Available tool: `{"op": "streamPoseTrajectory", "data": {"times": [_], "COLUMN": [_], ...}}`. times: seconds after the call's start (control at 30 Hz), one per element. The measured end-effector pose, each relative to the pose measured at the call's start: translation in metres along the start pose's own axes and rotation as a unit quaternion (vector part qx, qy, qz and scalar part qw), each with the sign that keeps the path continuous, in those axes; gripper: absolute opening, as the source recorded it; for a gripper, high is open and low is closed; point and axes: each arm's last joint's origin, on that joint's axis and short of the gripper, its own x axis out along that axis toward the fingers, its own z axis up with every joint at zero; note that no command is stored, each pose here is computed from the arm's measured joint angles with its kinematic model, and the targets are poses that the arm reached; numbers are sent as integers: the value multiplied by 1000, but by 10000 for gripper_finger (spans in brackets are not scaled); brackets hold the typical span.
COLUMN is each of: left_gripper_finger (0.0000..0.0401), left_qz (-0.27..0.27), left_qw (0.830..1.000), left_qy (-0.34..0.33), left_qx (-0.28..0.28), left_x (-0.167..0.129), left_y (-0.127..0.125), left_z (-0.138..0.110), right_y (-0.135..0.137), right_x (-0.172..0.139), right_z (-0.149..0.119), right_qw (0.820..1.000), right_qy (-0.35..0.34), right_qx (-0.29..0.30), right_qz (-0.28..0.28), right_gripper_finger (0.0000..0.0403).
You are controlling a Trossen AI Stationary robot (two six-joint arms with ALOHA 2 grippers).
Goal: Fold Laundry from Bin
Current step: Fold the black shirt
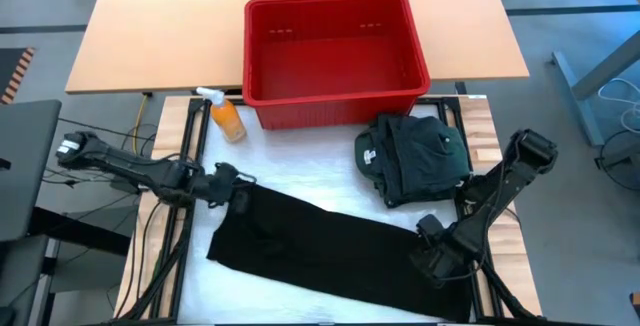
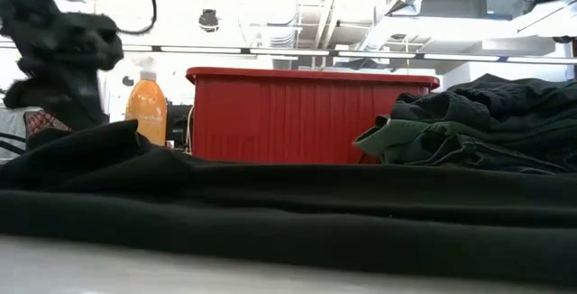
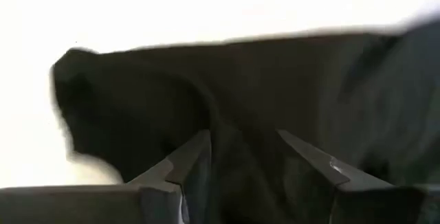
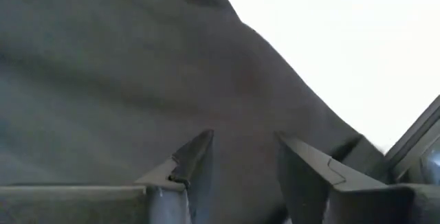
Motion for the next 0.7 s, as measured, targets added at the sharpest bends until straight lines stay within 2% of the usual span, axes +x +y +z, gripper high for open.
{"op": "streamPoseTrajectory", "data": {"times": [0.17, 0.53, 0.7], "left_gripper_finger": [147, 146, 145], "left_qz": [20, 63, 53], "left_qw": [997, 997, 998], "left_qy": [-39, -24, -21], "left_qx": [-59, -46, -40], "left_x": [11, 22, 38], "left_y": [13, 15, 7], "left_z": [9, 9, 10], "right_y": [4, 5, 6], "right_x": [1, 1, 1], "right_z": [4, 4, 5], "right_qw": [1000, 1000, 1000], "right_qy": [2, -1, -15], "right_qx": [4, 5, 10], "right_qz": [8, 14, 21], "right_gripper_finger": [175, 175, 175]}}
